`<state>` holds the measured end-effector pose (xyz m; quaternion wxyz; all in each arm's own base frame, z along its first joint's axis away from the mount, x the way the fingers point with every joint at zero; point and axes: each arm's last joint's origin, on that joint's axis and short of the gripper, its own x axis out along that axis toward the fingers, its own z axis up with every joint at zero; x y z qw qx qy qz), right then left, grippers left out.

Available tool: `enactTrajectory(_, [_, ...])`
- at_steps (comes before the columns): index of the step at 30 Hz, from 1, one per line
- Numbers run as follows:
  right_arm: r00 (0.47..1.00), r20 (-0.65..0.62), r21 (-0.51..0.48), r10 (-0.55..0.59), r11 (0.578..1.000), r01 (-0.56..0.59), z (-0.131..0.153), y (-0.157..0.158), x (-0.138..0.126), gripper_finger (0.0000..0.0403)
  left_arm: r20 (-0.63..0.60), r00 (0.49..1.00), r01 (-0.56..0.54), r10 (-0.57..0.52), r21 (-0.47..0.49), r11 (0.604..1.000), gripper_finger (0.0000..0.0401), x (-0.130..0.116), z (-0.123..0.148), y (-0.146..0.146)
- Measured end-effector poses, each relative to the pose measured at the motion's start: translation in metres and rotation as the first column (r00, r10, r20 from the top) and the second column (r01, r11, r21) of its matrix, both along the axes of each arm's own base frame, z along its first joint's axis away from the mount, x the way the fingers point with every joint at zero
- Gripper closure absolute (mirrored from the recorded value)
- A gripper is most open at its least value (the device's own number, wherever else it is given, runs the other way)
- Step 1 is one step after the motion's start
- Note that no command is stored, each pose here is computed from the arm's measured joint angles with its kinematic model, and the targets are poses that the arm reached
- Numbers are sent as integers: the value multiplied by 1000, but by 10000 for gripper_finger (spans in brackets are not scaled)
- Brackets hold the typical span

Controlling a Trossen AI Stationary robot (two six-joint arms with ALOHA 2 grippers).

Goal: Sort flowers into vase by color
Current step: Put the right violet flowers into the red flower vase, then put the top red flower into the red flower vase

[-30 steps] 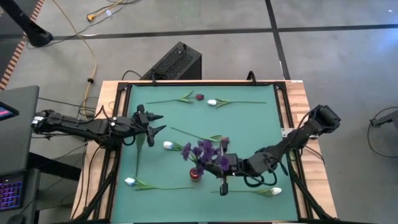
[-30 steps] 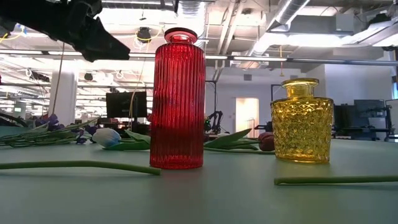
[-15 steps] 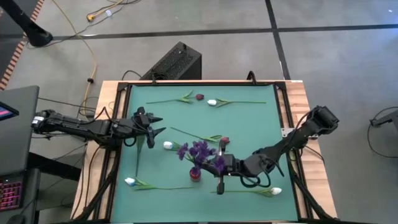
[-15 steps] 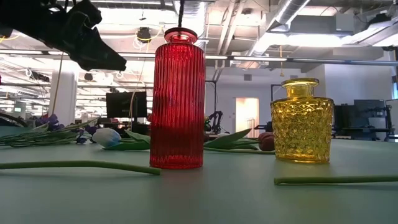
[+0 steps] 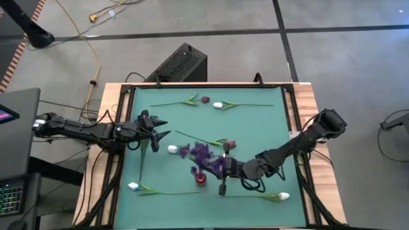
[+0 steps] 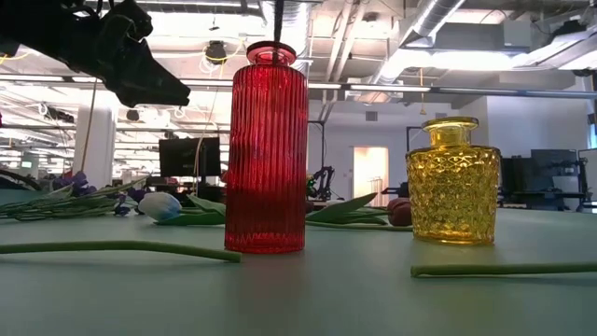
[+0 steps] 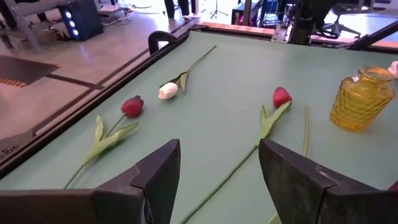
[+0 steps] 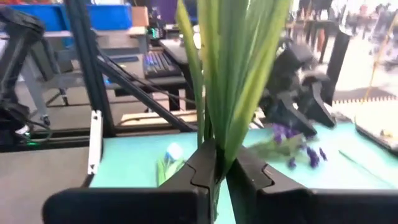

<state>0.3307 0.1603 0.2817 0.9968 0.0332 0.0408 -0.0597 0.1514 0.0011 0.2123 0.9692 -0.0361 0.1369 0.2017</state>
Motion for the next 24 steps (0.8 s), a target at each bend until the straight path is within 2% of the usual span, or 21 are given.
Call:
enactTrajectory(6, [996,-76,75,53,996,-48,-10,-16,9,325,-5,1000,13,-13,-14,1000,193,0,-1,0])
enactTrajectory(12, [974,-129,138,188,976,-170,-2,-22,2,237,-4,1000,28,-28,-17,999,193,0,-1,-1])
enactTrajectory(18, [944,-236,179,231,965,-191,20,-36,-24,139,5,999,43,-43,17,999,193,1,2,-1])
enactTrajectory(21, [918,-338,156,209,974,-165,26,-46,-44,119,45,998,51,-53,51,997,193,2,7,-1])
enactTrajectory(24, [891,-421,155,171,981,-115,31,-61,-61,117,93,995,33,-41,86,996,193,3,12,0])
